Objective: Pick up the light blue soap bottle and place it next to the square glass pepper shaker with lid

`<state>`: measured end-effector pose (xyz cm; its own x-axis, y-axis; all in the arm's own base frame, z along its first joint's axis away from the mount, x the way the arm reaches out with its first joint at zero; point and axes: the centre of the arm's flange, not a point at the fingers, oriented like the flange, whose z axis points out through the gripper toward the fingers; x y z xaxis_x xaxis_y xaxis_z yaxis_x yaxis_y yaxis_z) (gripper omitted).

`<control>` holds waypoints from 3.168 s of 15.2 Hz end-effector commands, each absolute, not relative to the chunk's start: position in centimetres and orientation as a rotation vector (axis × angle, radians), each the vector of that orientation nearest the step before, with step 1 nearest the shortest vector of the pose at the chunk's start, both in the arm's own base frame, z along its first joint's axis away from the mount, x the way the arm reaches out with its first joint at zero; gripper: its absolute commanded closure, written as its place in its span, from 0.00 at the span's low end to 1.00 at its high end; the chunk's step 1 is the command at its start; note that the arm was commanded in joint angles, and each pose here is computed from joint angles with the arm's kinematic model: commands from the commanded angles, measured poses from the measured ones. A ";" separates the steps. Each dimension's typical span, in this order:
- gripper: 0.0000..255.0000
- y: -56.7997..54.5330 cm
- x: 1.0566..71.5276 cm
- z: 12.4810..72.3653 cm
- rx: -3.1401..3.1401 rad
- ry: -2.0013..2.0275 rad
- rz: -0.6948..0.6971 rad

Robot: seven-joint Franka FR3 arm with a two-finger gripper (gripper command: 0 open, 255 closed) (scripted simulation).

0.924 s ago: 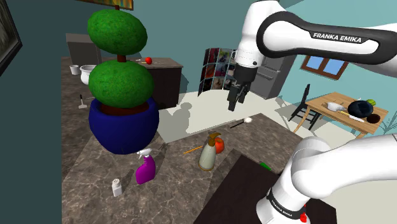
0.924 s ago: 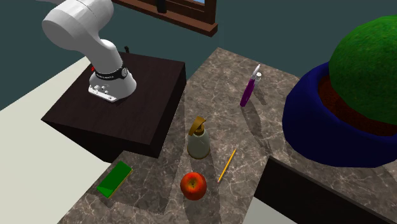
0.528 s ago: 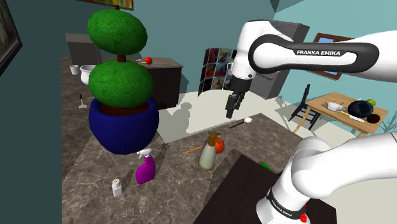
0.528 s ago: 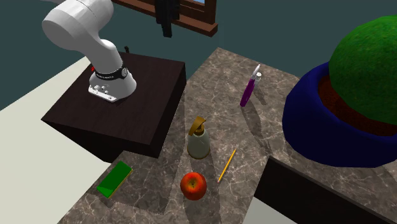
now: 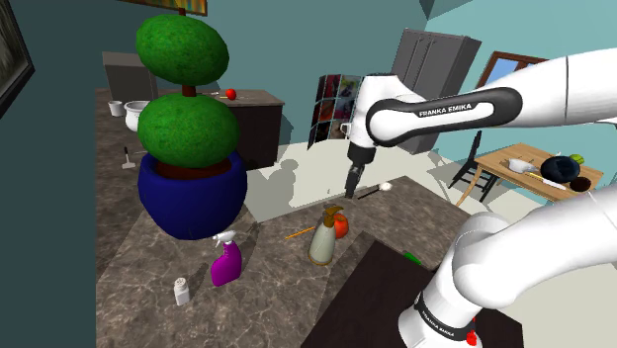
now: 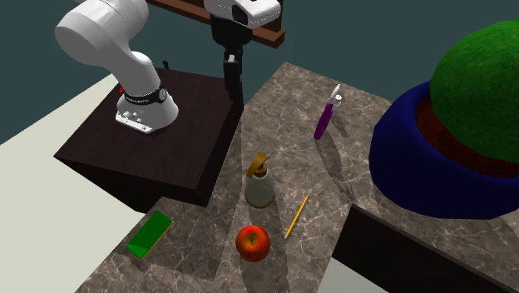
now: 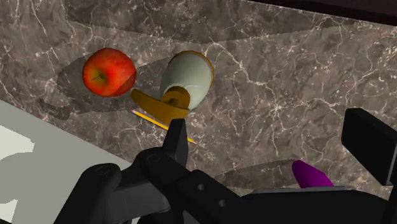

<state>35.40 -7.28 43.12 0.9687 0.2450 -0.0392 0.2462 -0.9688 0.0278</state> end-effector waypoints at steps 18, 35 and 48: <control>0.00 -14.6 43.0 24.9 2.976 0.859 -0.047; 1.00 -14.7 42.9 22.5 2.977 0.859 -0.047; 1.00 -14.7 42.9 26.7 2.976 0.859 -0.047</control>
